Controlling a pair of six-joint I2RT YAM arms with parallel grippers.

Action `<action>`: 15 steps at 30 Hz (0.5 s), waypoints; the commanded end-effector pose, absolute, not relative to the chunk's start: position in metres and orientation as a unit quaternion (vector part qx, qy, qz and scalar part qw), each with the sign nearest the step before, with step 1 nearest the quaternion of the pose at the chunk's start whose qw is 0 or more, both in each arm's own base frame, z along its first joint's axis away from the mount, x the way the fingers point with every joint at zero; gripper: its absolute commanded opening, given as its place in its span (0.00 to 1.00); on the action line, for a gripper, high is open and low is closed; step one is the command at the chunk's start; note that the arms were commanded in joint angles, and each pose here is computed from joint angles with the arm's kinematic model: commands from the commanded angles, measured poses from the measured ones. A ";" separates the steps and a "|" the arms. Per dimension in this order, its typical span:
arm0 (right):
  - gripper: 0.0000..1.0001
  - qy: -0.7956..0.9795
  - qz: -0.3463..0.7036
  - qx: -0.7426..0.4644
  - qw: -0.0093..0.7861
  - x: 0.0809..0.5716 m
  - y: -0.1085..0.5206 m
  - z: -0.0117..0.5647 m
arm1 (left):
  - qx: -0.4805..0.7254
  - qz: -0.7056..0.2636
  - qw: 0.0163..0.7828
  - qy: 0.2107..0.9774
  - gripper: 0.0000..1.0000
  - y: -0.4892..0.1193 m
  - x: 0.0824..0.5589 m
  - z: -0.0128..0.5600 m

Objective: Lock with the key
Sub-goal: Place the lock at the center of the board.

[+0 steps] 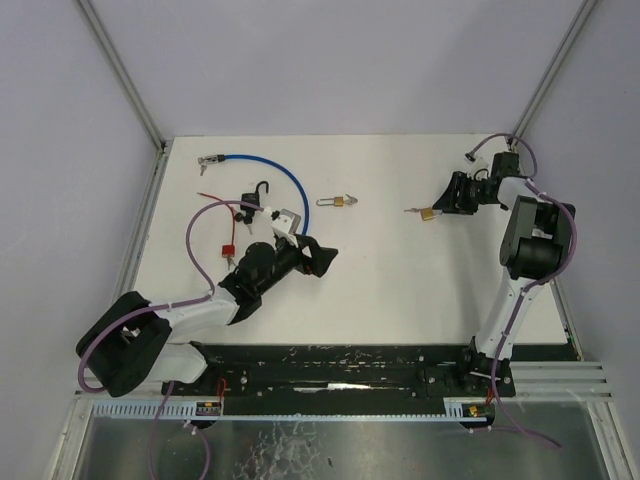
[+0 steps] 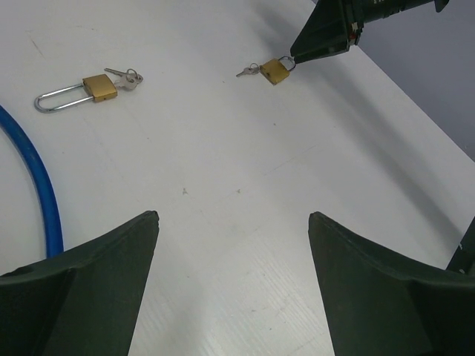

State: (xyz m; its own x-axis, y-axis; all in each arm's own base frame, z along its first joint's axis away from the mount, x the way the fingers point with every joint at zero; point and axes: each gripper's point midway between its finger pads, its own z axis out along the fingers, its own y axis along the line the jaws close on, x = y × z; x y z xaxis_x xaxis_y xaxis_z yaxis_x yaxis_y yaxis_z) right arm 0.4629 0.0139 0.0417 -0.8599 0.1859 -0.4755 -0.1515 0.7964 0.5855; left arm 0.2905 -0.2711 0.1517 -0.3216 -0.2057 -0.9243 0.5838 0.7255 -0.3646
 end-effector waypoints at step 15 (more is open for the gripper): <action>0.63 0.875 0.240 -0.149 0.393 0.422 0.013 0.175 | 0.083 -0.287 0.583 0.756 0.80 -0.250 0.313 0.156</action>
State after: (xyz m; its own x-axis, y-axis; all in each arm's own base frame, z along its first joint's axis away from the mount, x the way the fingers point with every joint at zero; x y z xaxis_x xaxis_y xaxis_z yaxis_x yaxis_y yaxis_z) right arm 0.4424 -0.0038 0.1011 -0.7782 0.0076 -0.6279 -0.2897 0.8829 0.3697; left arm 0.2963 -0.2630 0.1409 -0.3597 -0.1982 -0.9118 0.5175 0.7707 -0.3717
